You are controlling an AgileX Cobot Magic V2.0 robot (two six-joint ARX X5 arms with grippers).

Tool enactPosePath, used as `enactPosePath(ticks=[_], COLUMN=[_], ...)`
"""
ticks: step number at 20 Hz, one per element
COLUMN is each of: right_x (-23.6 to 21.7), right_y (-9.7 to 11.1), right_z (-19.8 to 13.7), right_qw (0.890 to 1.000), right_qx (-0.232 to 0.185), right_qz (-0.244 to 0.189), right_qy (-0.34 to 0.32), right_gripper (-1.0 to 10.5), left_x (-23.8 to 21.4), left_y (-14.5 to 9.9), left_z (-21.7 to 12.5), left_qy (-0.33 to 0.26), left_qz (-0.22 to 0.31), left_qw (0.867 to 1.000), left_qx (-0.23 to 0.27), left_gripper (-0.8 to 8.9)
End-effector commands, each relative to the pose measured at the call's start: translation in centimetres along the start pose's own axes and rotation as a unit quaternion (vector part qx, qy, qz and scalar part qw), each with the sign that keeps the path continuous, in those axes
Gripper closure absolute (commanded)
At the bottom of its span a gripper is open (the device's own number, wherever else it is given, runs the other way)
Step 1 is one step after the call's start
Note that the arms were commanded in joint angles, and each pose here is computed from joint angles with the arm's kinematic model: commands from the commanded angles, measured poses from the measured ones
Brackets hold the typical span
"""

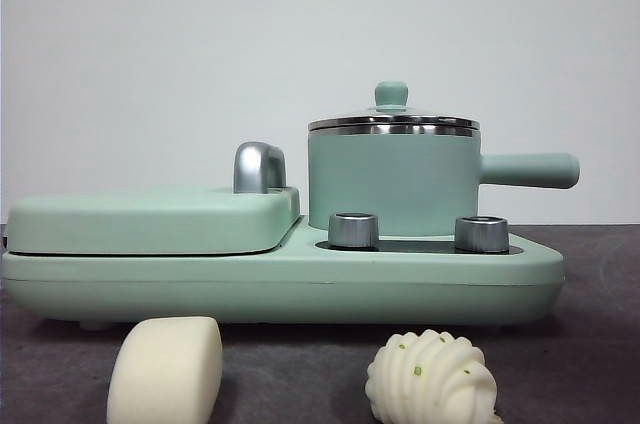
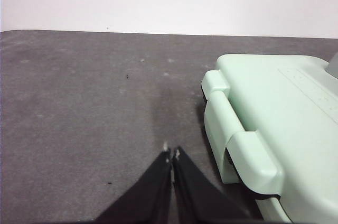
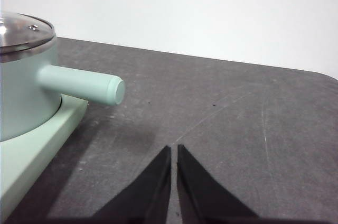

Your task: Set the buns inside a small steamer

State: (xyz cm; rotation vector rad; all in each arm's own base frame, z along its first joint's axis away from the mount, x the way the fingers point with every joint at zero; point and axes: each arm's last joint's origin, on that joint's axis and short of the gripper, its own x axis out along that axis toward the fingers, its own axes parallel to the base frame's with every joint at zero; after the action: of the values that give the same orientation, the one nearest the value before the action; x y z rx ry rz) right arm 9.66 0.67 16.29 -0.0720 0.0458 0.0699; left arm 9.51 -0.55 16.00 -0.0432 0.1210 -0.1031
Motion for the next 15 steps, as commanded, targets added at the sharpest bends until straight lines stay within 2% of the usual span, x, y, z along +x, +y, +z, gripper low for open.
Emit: enactPosePath(ticks=[1, 5, 9, 12, 15], right_x=[0.03, 0.02, 0.02, 0.02, 0.02], right_y=[0.00, 0.00, -0.01, -0.01, -0.01], right_z=[0.03, 0.06, 0.17, 0.21, 0.22], right_qw=[1.000, 1.000, 1.000, 0.995, 0.982], right_qx=[0.004, 0.004, 0.018, 0.098, 0.191], right_qz=[0.000, -0.001, -0.001, 0.000, 0.003], right_qy=[-0.006, -0.008, -0.014, -0.015, -0.015], right_gripper=[9.3, 9.3, 9.3, 9.3, 9.3], left_x=[0.18, 0.17, 0.17, 0.17, 0.17], left_y=[0.04, 0.03, 0.03, 0.03, 0.02], left_z=[-0.52, -0.51, -0.52, -0.49, -0.45], left_qy=[0.004, 0.003, 0.004, 0.002, 0.001], left_qz=[0.001, 0.000, 0.000, 0.000, -0.001], left_qw=[1.000, 1.000, 0.994, 0.979, 0.952], left_qx=[0.001, -0.023, -0.111, -0.206, -0.306], left_gripper=[8.06, 8.06, 8.06, 8.07, 8.06])
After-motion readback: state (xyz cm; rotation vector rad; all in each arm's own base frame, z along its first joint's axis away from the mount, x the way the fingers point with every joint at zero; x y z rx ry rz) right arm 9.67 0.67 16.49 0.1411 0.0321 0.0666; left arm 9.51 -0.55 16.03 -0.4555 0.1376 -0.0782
